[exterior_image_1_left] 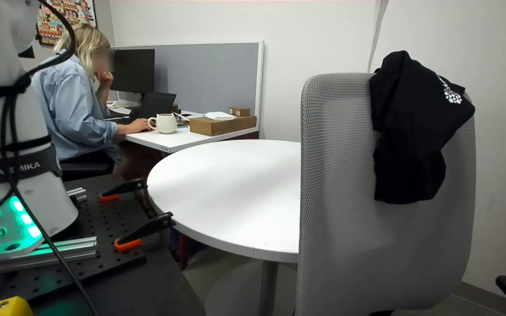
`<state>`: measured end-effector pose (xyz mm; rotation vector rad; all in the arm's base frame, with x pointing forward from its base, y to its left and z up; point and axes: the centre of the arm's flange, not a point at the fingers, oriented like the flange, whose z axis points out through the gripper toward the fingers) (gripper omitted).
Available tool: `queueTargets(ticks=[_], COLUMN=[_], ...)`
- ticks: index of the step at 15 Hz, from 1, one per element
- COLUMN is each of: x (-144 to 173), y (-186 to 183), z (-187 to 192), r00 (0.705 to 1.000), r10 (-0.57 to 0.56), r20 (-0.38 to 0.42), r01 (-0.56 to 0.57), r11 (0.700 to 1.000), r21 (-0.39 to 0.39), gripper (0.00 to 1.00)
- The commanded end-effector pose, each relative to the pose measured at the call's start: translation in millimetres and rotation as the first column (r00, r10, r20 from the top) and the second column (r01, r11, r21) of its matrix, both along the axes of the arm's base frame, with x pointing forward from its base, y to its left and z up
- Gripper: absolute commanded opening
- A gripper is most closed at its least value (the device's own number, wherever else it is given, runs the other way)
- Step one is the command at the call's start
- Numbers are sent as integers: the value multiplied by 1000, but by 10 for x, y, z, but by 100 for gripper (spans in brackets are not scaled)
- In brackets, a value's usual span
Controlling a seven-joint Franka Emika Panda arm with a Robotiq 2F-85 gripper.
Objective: Spread out the towel on the table
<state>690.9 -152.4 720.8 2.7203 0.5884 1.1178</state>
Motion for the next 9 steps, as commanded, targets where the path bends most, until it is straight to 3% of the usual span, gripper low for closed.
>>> queueTargets(ticks=[1, 5, 9], x=[498, 268, -140], y=[-60, 393, 1065], z=[510, 365, -104], r00=[1000, 992, 943], r10=[-5, 116, 276], r20=[19, -44, -187], r01=[5, -115, -260], r11=[1000, 993, 959], r21=[-24, 18, 110], gripper=[2, 2, 2])
